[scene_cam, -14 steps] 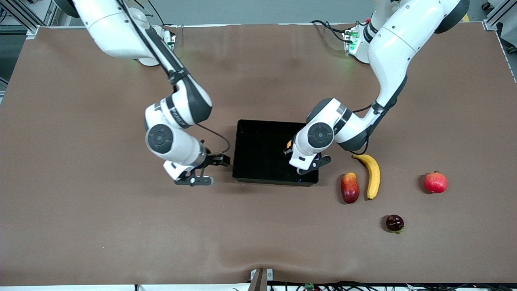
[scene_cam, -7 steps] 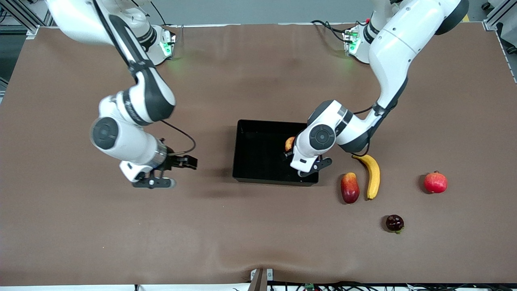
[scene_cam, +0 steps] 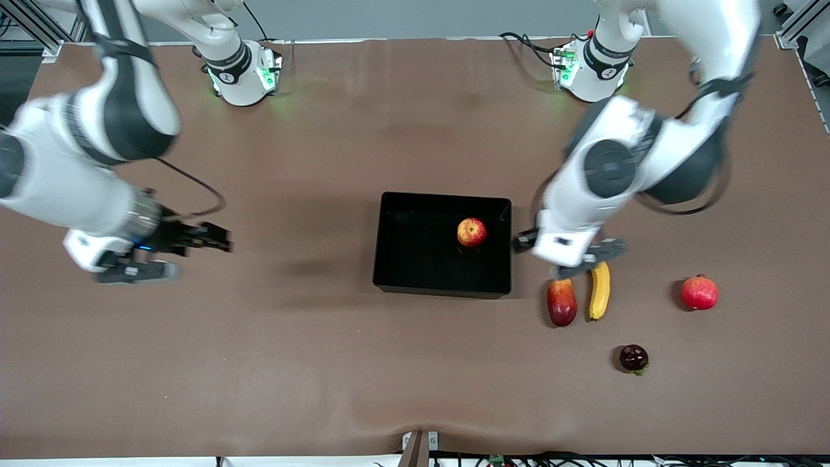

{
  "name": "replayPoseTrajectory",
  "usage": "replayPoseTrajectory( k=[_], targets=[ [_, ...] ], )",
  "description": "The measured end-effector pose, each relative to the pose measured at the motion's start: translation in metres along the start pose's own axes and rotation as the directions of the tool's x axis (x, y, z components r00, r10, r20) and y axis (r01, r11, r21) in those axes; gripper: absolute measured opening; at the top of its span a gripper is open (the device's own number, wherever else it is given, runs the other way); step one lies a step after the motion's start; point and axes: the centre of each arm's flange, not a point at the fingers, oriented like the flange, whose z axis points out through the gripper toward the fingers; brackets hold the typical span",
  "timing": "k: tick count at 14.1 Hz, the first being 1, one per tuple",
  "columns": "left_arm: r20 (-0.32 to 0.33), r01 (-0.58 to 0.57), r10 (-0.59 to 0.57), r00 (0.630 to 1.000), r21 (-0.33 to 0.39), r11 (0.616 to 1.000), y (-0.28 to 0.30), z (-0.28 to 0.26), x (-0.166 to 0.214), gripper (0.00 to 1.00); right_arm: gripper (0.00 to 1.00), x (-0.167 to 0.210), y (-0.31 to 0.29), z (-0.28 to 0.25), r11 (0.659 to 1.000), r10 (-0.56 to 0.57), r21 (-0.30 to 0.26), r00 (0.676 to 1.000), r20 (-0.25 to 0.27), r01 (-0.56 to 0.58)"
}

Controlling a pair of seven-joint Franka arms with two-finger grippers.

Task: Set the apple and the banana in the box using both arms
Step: 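Open the left gripper over the box while the right gripper withdraws, then reach and grasp the yellow banana with the left gripper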

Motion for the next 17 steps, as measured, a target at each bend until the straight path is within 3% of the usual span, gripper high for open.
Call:
replayPoseTrajectory(
  k=[3, 5, 9, 14, 16, 17],
  targets=[
    [0.04, -0.032, 0.031, 0.999, 0.016, 0.999, -0.068, 0.027, 0.051, 1.0, 1.0, -0.022, 0.057, -0.046, 1.0, -0.002, -0.021, 1.0, -0.004, 0.002],
    [0.042, -0.044, 0.044, 0.998, -0.006, 0.999, -0.09, 0.057, 0.071, 1.0, 1.0, -0.044, 0.078, -0.08, 0.998, 0.009, -0.064, 1.0, 0.005, -0.008],
    [-0.034, -0.097, 0.096, 0.995, -0.025, 0.995, -0.119, 0.126, 0.084, 1.0, 1.0, -0.088, 0.073, -0.128, 0.996, 0.043, -0.081, 0.998, 0.043, -0.04],
    [-0.101, -0.15, 0.144, 0.984, -0.059, 0.987, -0.142, 0.216, 0.083, 0.98, 1.0, -0.103, 0.072, -0.144, 0.994, 0.08, -0.085, 0.996, 0.048, -0.075],
    [-0.106, -0.164, 0.155, 0.982, -0.085, 0.983, -0.143, 0.247, 0.085, 0.93, 1.0, -0.104, 0.074, -0.15, 0.992, 0.083, -0.098, 0.995, 0.047, -0.078],
    [-0.103, -0.167, 0.157, 0.982, -0.096, 0.981, -0.143, 0.262, 0.085, 0.85, 1.0, -0.105, 0.074, -0.154, 0.991, 0.081, -0.115, 0.996, 0.046, -0.075]
  ],
)
